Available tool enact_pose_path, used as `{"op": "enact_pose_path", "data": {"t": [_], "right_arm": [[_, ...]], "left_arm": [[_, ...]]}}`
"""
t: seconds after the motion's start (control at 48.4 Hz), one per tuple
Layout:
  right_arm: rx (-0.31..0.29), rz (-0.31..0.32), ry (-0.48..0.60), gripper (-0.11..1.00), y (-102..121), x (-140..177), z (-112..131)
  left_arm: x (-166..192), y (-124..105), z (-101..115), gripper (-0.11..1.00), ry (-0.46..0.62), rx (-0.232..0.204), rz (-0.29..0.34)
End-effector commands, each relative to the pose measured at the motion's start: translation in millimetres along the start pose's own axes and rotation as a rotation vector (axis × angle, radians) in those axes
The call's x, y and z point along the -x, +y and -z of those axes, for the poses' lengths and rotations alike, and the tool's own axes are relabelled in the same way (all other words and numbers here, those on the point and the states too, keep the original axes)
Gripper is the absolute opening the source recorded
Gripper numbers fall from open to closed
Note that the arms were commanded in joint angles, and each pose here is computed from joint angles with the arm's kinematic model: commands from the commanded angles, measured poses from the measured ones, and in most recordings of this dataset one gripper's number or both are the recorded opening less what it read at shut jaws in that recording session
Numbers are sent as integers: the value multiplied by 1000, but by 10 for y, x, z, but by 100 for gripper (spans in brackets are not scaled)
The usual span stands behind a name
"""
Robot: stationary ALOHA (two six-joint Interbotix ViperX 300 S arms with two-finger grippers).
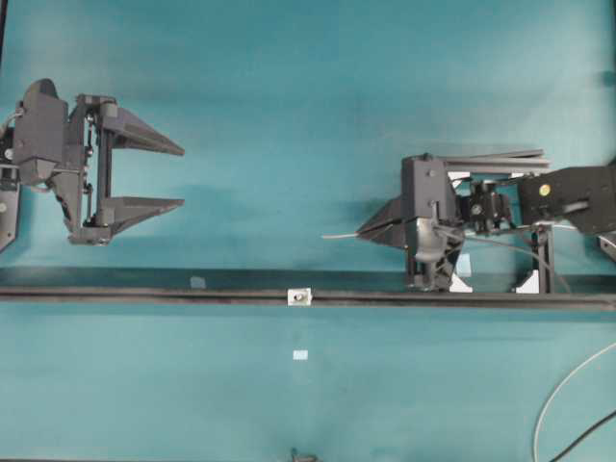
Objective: Insert the wire through the hole in the metal fitting marked with a red label.
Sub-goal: 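Lift the wire with the right gripper and pull it leftward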
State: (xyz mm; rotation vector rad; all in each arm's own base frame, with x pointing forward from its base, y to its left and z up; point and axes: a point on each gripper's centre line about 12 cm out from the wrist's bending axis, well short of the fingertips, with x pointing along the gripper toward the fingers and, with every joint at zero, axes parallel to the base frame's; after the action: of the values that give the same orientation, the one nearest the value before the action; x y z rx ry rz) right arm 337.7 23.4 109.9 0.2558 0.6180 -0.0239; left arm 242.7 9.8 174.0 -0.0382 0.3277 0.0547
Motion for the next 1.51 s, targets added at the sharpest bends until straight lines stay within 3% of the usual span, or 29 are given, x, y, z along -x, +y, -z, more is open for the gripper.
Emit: {"op": "enact_pose_path", "data": {"t": [0.0, 0.475, 0.867, 1.136, 1.487], "right_arm": [[5, -7, -51, -1, 12, 94, -150], [45, 10, -118, -1, -36, 508, -415], [16, -6, -173, -1, -6, 731, -441], [29, -84, -250, -1, 221, 763, -468], [-17, -115, -276, -1, 359, 753, -401]], "left_arm": [[-8, 5, -67, 56, -23, 1, -2], [-37, 86, -176, 56, -49, 10, -33], [81, 67, -364, 56, -117, 8, -27], [268, -104, -401, 56, -164, 1, 46], [219, -264, -385, 56, -147, -3, 108]]}}
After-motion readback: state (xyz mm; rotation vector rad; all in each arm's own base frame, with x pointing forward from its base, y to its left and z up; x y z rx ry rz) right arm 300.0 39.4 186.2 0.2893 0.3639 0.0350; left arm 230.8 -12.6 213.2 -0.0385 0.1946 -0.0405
